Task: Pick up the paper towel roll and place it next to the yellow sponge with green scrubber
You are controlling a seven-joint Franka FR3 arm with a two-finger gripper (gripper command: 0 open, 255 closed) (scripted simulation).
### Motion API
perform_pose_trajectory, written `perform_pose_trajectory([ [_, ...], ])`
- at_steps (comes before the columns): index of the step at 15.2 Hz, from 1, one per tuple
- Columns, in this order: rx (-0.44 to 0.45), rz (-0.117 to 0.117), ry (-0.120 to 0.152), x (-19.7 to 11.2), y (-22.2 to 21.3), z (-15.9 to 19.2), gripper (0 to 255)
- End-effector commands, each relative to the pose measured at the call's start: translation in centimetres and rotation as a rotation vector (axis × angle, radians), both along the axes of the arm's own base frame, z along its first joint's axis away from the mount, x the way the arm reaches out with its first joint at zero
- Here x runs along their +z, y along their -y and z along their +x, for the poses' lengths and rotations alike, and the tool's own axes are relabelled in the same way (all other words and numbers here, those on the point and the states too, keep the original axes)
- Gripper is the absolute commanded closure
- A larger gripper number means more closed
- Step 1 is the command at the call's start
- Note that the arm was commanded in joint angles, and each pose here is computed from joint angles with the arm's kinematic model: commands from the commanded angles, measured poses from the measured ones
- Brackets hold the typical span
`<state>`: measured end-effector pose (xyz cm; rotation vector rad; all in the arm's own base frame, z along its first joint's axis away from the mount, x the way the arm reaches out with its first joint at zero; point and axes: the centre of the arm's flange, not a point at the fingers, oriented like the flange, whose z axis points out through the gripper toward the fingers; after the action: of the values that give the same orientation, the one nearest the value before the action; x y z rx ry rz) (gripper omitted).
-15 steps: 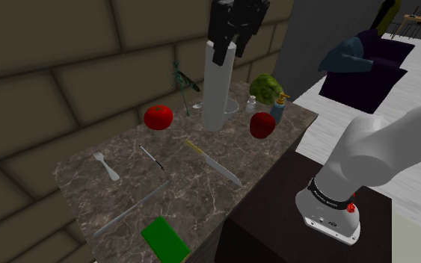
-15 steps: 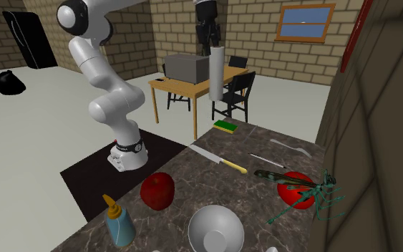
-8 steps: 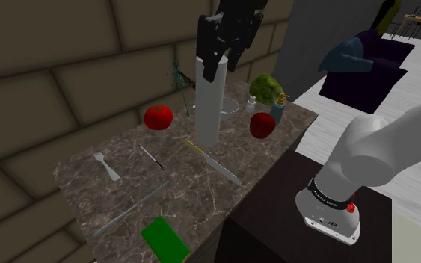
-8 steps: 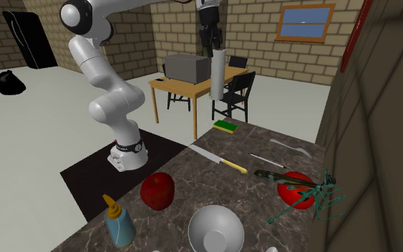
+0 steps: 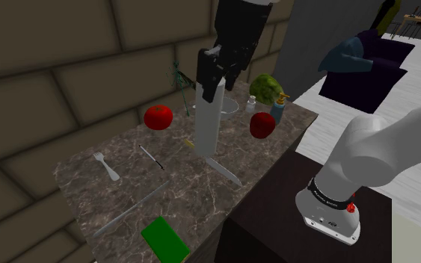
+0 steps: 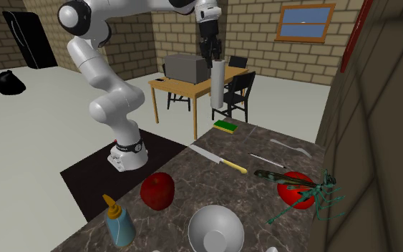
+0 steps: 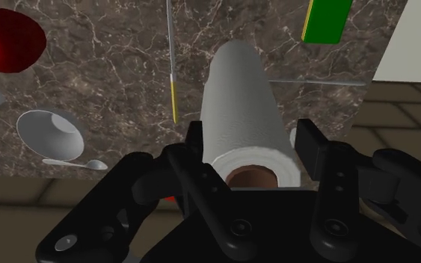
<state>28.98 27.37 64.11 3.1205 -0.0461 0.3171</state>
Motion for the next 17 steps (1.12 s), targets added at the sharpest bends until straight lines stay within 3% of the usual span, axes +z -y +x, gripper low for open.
perform_pose_trajectory([
  [1, 0.0, 0.0, 0.0, -1.1, 0.0, 0.0, 255],
  [17, 0.0, 0.0, 0.0, -9.5, 0.0, 0.0, 255],
])
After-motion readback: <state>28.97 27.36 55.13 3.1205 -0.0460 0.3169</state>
